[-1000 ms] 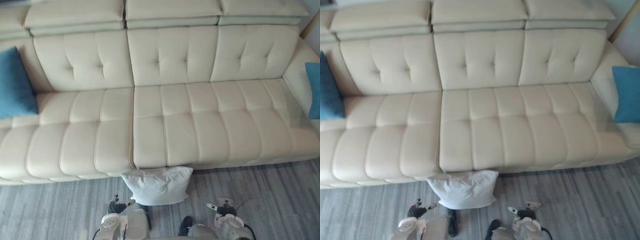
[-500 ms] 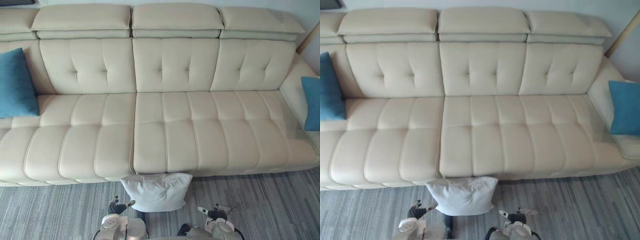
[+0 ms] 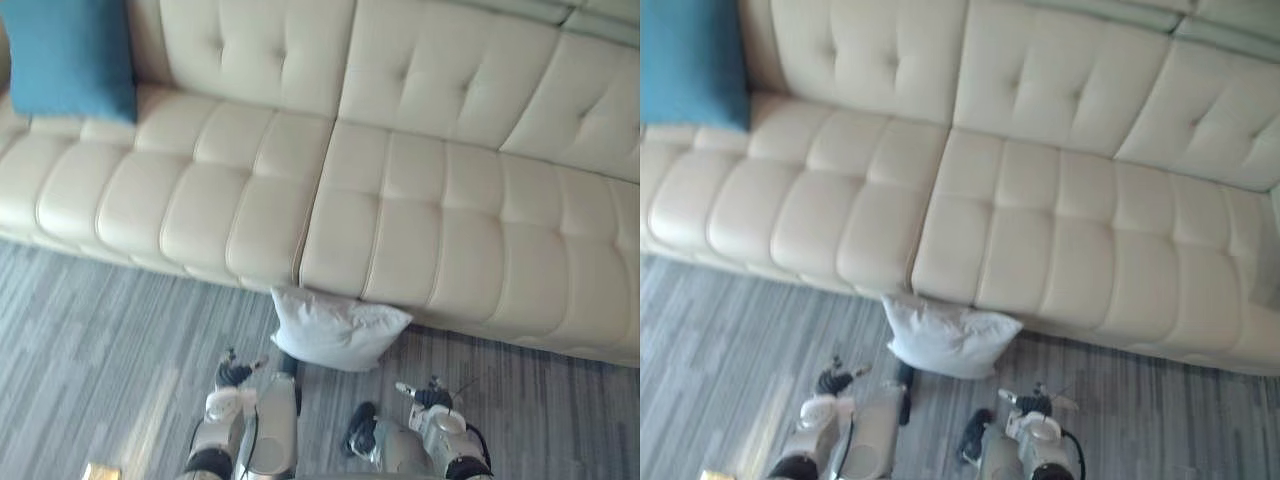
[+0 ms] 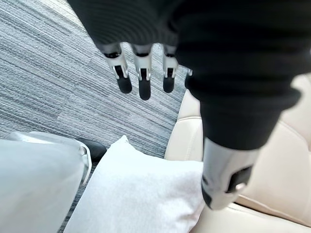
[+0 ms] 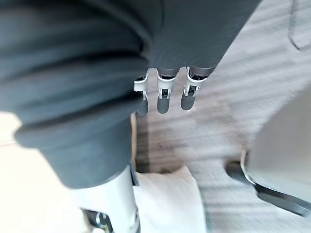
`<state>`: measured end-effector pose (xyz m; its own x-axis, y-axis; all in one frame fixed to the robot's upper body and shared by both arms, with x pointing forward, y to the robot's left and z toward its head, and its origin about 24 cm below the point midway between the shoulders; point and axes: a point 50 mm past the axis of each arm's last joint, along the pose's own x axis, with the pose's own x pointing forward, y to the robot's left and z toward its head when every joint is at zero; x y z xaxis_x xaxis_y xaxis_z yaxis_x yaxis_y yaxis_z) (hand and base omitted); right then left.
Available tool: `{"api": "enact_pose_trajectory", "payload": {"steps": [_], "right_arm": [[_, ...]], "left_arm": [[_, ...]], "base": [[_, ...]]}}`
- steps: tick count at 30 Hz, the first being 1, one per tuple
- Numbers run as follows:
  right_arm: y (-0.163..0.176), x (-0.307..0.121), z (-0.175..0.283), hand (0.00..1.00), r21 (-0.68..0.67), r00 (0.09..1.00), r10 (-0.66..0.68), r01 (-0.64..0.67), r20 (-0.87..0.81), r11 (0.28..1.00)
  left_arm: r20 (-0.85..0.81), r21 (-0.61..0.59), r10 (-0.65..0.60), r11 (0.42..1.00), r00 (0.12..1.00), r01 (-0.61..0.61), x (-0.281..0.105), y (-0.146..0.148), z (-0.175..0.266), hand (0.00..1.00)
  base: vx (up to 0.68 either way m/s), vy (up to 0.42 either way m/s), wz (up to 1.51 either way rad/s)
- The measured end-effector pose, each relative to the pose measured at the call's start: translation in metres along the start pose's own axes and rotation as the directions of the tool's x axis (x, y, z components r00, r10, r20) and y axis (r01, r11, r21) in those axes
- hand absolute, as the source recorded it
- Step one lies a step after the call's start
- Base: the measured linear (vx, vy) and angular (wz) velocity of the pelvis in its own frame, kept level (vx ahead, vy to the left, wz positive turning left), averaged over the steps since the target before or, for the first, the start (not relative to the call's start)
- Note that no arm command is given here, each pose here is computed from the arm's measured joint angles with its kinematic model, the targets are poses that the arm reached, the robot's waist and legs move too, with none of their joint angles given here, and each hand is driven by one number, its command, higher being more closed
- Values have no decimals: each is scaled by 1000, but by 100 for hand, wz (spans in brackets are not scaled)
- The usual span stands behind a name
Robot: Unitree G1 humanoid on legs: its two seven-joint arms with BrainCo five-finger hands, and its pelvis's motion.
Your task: Pick up cushions and gather them together orderly.
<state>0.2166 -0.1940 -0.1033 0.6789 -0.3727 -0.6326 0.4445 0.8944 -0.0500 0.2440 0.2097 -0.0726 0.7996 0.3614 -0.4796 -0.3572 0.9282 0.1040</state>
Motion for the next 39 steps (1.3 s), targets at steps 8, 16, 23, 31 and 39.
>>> {"api": "enact_pose_trajectory", "payload": {"steps": [8, 16, 23, 31, 39], "right_arm": [[13, 14, 120, 0, 194, 953, -65, 7, 297, 981], [24, -3, 235, 0, 317, 841, -109, -77, 530, 945], [53, -31, 284, 0, 343, 769, -77, -192, 635, 920], [104, -53, 283, 100, 313, 759, 15, -285, 651, 906], [100, -53, 262, 100, 276, 748, 34, -287, 663, 917]], "left_arm": [[348, -132, 53, 991, 936, -7, 24, -7, 128, 0], [587, -160, 42, 985, 809, 65, 12, -28, 234, 0], [678, -156, 4, 978, 735, 138, -8, -58, 278, 0], [712, -204, -16, 952, 702, 229, -32, -93, 290, 100], [702, -214, 1, 954, 712, 209, -32, -93, 282, 100]], "base": [[-56, 7, 4], [-19, 11, -5], [-63, -8, -3], [-10, -1, -1], [-9, -22, 4]]}}
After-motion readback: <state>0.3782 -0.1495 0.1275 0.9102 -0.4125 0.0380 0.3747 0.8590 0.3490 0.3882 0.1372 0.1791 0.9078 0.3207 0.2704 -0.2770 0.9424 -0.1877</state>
